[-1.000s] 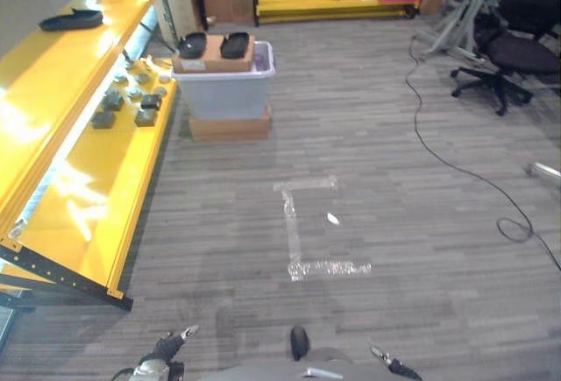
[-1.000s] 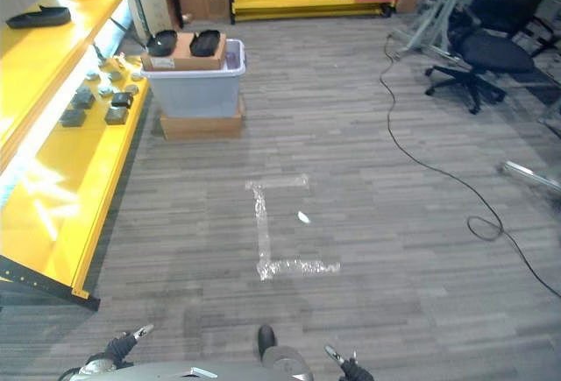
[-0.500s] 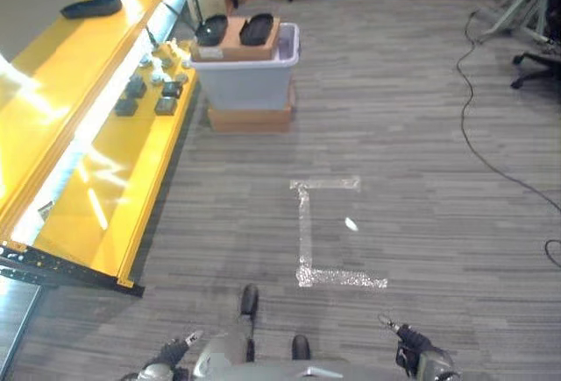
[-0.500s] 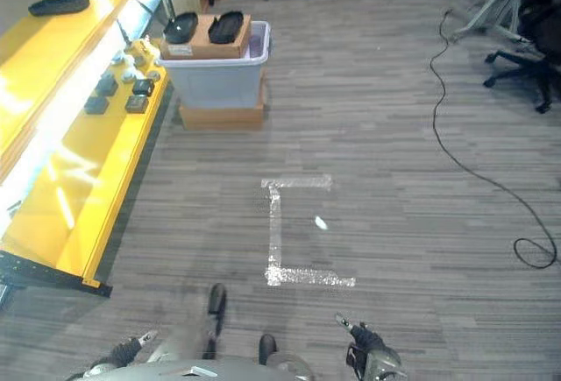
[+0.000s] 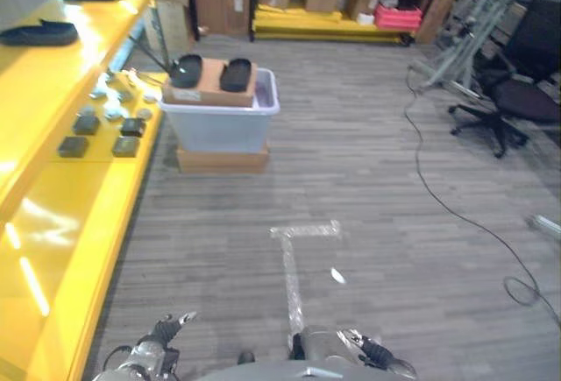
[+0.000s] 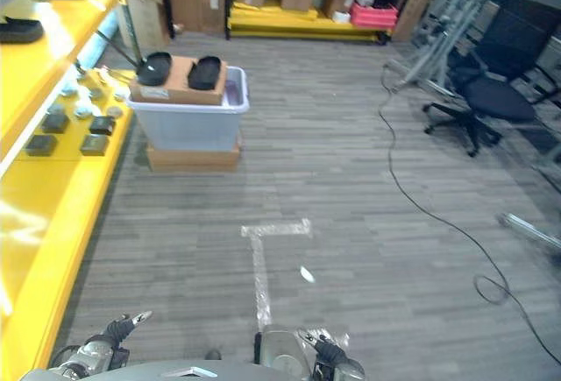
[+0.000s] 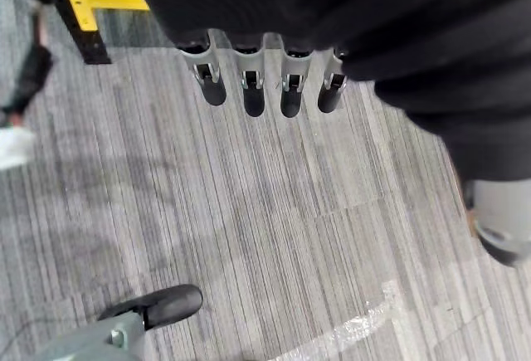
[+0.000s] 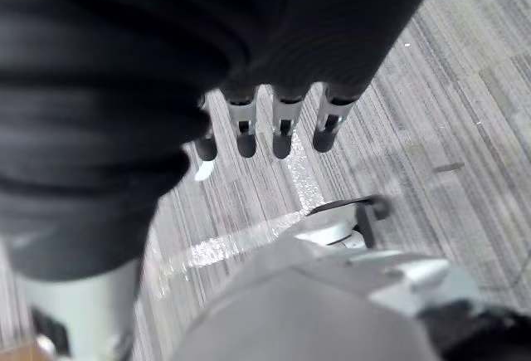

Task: Move parts from the plastic box to the shelf.

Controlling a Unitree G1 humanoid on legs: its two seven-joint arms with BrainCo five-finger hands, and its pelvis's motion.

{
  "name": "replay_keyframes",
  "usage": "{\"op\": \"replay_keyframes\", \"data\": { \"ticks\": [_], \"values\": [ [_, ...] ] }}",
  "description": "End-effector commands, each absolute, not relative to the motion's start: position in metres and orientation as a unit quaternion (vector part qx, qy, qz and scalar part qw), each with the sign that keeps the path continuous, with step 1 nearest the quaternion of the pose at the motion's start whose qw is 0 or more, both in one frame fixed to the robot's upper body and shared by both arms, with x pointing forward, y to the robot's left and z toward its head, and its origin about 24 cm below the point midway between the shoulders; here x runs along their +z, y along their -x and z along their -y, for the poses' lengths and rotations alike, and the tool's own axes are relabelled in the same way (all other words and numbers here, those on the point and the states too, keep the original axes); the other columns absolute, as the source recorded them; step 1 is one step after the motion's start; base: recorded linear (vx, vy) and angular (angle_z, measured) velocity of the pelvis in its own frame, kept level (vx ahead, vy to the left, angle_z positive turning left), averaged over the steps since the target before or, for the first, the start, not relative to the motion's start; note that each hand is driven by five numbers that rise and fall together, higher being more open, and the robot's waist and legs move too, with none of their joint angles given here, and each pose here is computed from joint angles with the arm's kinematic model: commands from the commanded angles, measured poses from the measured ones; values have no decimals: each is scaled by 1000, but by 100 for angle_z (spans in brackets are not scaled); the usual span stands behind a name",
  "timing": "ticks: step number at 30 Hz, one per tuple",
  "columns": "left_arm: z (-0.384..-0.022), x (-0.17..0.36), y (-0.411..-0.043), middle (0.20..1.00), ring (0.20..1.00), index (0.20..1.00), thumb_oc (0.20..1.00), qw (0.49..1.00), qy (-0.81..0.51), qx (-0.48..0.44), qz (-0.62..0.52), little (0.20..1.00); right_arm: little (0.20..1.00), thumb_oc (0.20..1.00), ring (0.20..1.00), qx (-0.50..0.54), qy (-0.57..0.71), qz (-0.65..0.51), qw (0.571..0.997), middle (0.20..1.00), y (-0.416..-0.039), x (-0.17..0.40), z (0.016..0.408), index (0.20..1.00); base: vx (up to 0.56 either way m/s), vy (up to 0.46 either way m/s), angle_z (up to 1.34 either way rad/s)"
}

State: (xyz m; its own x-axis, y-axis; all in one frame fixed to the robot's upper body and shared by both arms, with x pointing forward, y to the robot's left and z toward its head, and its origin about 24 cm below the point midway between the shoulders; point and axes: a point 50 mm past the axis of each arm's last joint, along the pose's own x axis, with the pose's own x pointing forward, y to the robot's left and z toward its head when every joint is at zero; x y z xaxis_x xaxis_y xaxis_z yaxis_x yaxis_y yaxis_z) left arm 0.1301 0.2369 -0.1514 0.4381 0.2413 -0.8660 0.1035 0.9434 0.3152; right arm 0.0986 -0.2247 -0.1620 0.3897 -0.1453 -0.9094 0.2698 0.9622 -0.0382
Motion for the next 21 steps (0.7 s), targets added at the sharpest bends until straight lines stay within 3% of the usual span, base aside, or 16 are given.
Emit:
{"op": "replay_keyframes", "data": {
  "ticks": [1,6,11,21],
  "values": [
    [-236,-146,-145,1000,1000,1000,1000,851,-150,55,-500,1000,1000,1000,1000,-143,-24,-534,833,1000,-104,-156,247,1000,185,-103,34],
    [-227,-154,-128,1000,1000,1000,1000,839,-131,49,-526,1000,1000,1000,1000,-147,-7,-544,826,1000,-98,-155,257,1000,386,-279,56],
    [-218,-161,-114,1000,1000,1000,1000,826,-115,39,-550,1000,1000,1000,1000,-138,29,-525,839,1000,-118,-146,269,1000,214,-192,2],
    [-230,-171,-46,1000,1000,1000,1000,761,-120,45,-636,1000,1000,1000,1000,-124,53,-499,856,1000,-139,-137,273,1000,338,10,-18]
  ]
}}
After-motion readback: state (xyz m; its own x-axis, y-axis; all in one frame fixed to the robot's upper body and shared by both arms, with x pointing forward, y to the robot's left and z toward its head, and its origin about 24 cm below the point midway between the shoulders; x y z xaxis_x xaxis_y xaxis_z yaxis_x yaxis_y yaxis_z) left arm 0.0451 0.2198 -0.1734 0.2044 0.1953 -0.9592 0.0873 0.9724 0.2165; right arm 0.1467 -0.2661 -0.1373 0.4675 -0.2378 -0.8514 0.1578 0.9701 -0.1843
